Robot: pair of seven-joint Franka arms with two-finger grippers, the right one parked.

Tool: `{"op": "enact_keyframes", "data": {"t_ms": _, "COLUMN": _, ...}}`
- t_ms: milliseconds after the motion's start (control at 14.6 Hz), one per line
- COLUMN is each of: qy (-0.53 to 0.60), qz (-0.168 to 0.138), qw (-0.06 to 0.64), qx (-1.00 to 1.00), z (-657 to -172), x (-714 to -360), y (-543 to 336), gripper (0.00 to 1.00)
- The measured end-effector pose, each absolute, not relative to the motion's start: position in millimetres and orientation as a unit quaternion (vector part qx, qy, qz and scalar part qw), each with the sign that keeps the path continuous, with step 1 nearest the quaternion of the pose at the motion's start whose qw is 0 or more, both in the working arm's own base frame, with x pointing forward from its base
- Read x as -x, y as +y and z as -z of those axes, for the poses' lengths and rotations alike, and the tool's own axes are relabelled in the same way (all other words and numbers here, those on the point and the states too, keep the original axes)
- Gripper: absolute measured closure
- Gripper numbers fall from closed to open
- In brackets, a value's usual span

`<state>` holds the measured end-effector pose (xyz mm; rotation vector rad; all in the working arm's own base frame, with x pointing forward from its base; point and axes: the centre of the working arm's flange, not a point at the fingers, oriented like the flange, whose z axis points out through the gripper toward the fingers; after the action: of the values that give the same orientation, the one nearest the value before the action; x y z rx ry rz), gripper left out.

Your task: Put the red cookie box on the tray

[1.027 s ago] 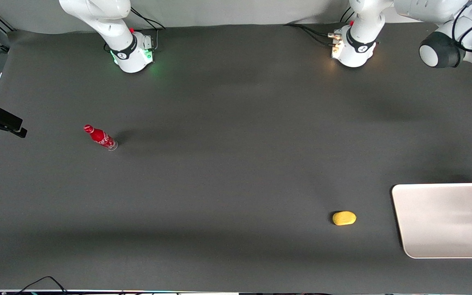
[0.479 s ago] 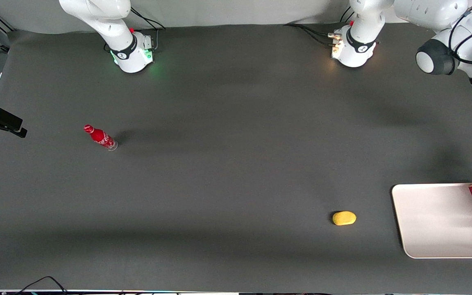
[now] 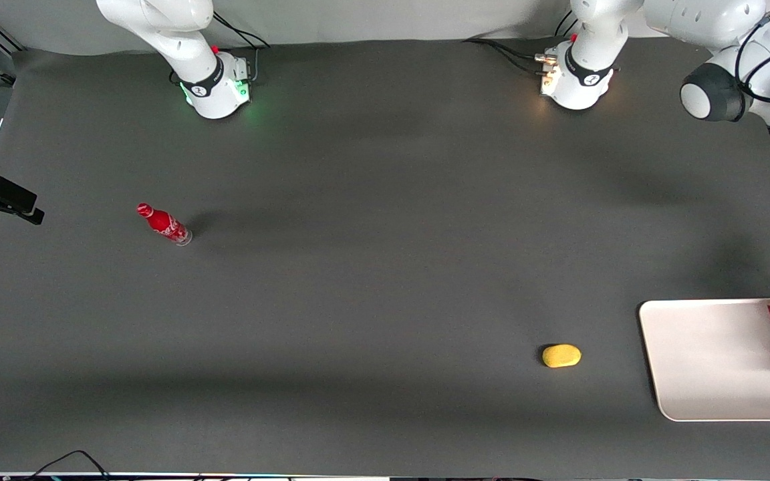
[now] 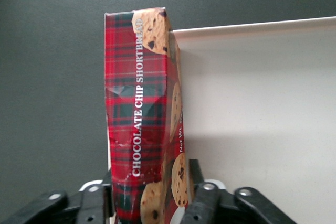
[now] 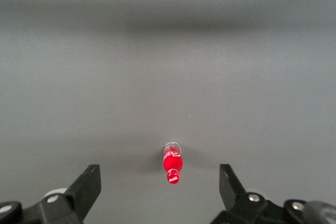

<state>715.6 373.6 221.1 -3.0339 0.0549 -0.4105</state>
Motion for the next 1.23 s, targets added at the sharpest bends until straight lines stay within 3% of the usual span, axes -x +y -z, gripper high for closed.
{"op": "enact_keyframes", "data": {"t_ms": 274, "qy": 0.009, "qz": 0.136, "qw": 0.016, "qx": 0.991, "z": -272, "x": -715, "y": 371, "gripper": 0.04}}
{"op": "enact_keyframes", "data": {"t_ms": 342, "qy": 0.005, "qz": 0.129, "qw": -0.001, "qx": 0.992, "z": -298, "x": -713, "y": 365, "gripper": 0.00}}
{"op": "enact_keyframes", "data": {"t_ms": 685, "qy": -0.012, "qz": 0.079, "qw": -0.023, "qx": 0.997, "z": -423, "x": -683, "y": 316, "gripper": 0.00}}
{"op": "enact_keyframes", "data": {"t_ms": 822, "qy": -0.015, "qz": 0.065, "qw": -0.029, "qx": 0.997, "z": -461, "x": -666, "y": 265, "gripper": 0.00}}
{"op": "enact_keyframes", "data": {"t_ms": 1027, "qy": -0.021, "qz": 0.012, "qw": -0.069, "qx": 0.997, "z": -511, "x": -626, "y": 187, "gripper": 0.00}}
{"op": "enact_keyframes", "data": {"t_ms": 1233, "qy": 0.013, "qz": -0.003, "qw": -0.064, "qx": 0.998, "z": -550, "x": -601, "y": 123, "gripper": 0.00}}
